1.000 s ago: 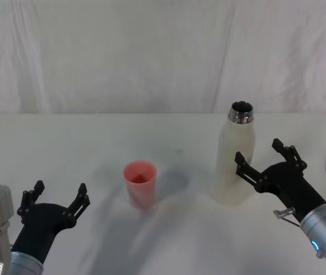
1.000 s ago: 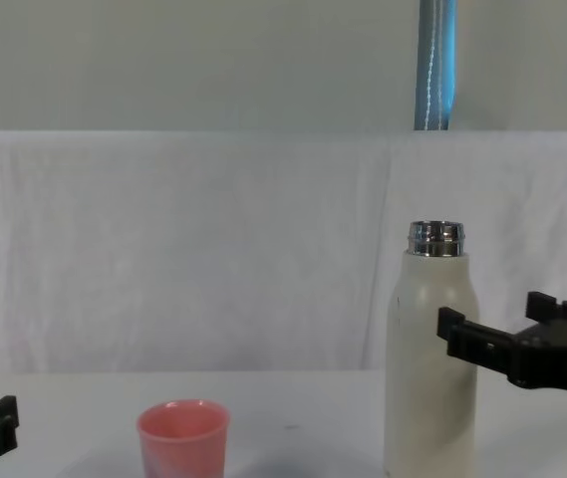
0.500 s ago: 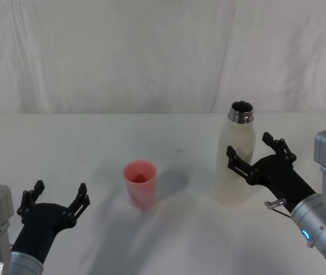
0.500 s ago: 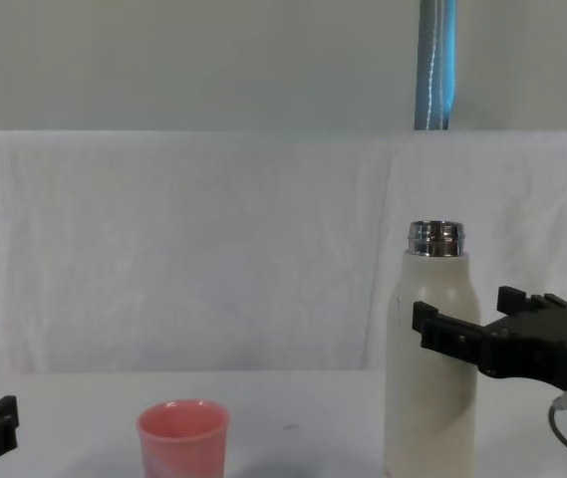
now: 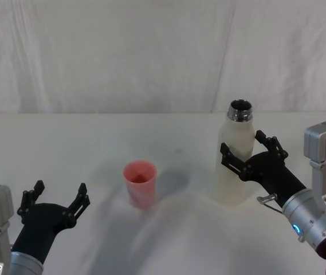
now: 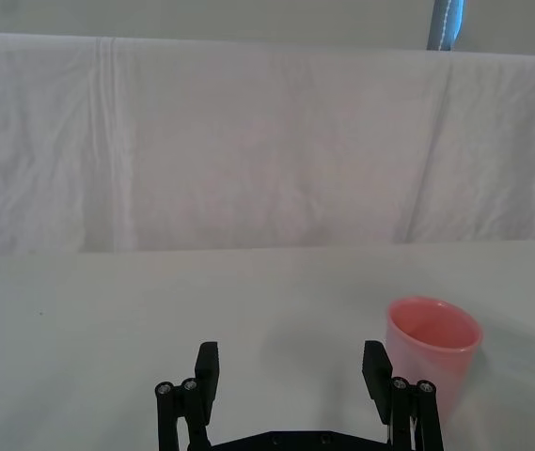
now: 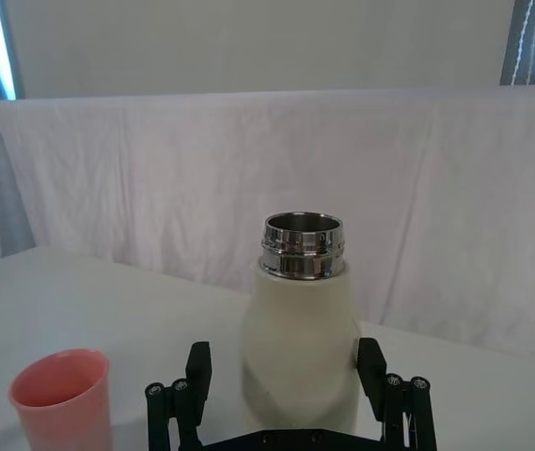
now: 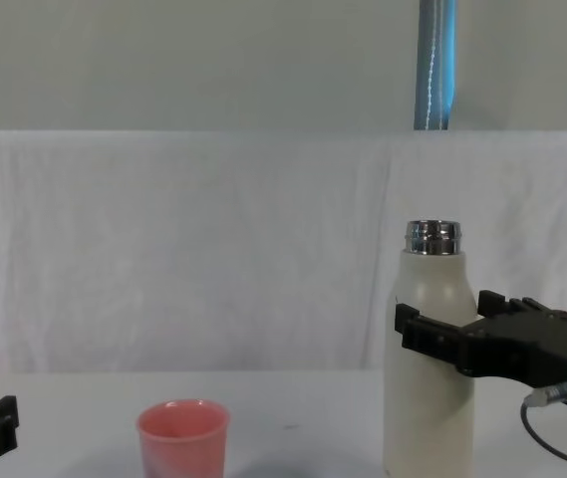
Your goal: Grasp the thermos with one hand and pour water into the cup lid.
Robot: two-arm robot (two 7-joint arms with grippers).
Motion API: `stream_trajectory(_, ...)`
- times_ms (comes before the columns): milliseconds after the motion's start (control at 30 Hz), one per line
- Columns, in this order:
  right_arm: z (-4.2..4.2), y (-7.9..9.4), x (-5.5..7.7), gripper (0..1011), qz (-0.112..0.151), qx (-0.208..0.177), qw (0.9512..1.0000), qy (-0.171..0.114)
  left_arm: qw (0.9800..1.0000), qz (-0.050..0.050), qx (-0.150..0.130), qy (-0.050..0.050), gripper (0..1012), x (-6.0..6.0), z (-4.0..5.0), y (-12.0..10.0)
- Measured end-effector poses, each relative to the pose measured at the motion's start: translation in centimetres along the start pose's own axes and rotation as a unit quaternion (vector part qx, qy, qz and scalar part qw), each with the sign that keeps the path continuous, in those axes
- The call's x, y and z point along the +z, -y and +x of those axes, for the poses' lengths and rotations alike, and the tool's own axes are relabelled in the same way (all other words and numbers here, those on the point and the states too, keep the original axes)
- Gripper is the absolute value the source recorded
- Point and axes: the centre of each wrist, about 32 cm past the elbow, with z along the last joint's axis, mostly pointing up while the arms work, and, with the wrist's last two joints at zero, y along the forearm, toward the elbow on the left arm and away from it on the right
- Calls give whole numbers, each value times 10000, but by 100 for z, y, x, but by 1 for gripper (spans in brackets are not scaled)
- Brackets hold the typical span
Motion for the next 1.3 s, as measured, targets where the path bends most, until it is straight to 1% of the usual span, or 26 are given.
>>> stream_trajectory(233, -15, -56, -30, 1001, 8, -76, 10000, -37, 10000, 0, 0, 0, 1001, 0, 0, 0)
stream_trajectory(567, -31, -75, -72, 1001, -42, -128, 9999, -71, 10000, 0, 0, 0, 1001, 0, 0, 0)
stream_trajectory(867, -12, -110, -122, 1001, -164, -120, 9998, -50, 10000, 0, 0, 0, 1001, 0, 0, 0)
stream_trajectory(1300, -6, -209, -180, 1001, -246, -167, 9996, -28, 10000, 0, 0, 0, 1001, 0, 0, 0)
